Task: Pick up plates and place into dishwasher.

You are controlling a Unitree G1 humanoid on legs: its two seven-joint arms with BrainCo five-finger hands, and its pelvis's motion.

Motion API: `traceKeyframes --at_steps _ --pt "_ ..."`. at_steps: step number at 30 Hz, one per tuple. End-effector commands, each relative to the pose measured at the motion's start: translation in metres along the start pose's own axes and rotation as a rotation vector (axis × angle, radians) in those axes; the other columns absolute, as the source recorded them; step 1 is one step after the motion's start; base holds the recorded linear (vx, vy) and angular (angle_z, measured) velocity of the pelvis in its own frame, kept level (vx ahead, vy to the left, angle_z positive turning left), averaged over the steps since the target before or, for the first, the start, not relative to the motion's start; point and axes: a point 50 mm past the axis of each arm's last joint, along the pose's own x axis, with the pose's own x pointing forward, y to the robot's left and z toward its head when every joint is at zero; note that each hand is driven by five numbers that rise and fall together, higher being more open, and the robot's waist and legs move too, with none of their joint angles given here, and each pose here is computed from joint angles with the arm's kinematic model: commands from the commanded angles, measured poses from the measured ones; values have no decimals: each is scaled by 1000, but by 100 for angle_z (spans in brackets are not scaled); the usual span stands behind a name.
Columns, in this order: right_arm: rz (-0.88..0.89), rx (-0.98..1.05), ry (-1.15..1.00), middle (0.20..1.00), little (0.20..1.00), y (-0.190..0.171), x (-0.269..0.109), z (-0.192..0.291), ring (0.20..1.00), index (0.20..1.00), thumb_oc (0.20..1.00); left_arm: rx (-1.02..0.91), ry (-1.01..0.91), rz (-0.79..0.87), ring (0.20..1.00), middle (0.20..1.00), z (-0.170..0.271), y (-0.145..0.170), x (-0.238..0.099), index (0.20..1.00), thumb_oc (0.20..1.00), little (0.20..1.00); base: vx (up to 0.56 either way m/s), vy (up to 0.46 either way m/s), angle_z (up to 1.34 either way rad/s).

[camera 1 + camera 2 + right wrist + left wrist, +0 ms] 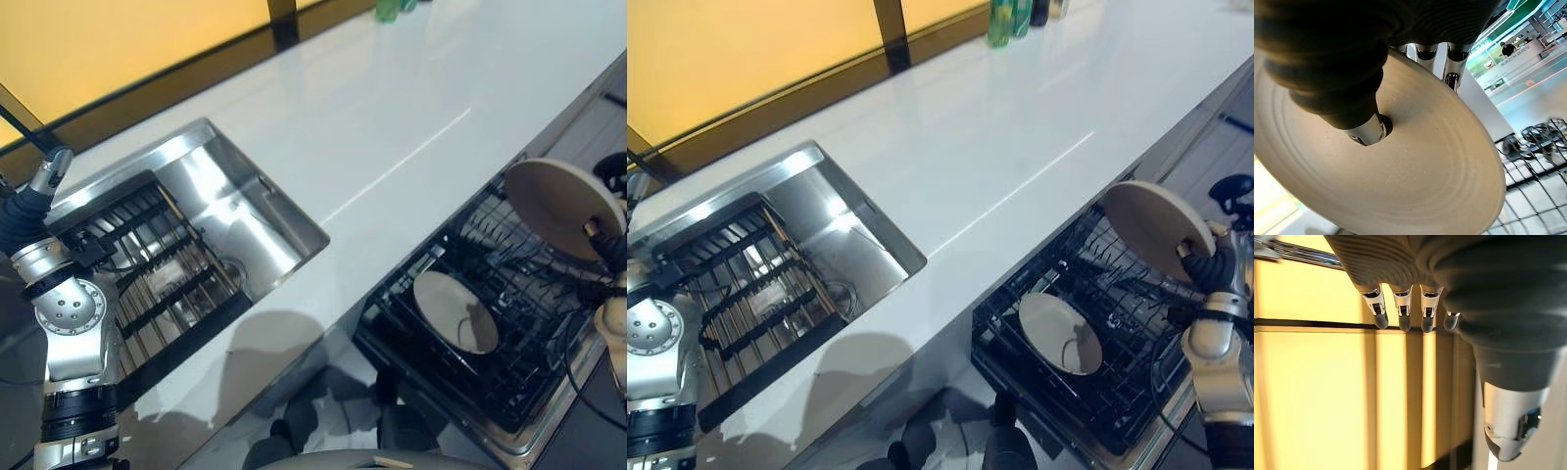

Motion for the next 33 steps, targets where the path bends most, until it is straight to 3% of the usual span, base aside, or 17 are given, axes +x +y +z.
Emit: traceKeyframes --at_steps 1,10,17,33 --pt "-123 -23 -147 200 200 -24 28 35 200 200 200 -46 -106 29 1000 1000 14 -8 16 1000 1000 1000 -128 36 7" --pt "-164 -128 -148 200 200 -51 51 31 200 200 200 -73 -118 73 1000 1000 13 -15 9 1000 1000 1000 -42 82 -1" --pt "-92 -141 -129 200 200 -46 53 28 200 200 200 -73 -118 77 1000 1000 13 -19 9 1000 1000 1000 16 53 -8" --pt "340 -269 29 200 200 3 47 1 200 200 200 -98 -117 62 1000 1000 16 -32 19 1000 1000 1000 9 1 1"
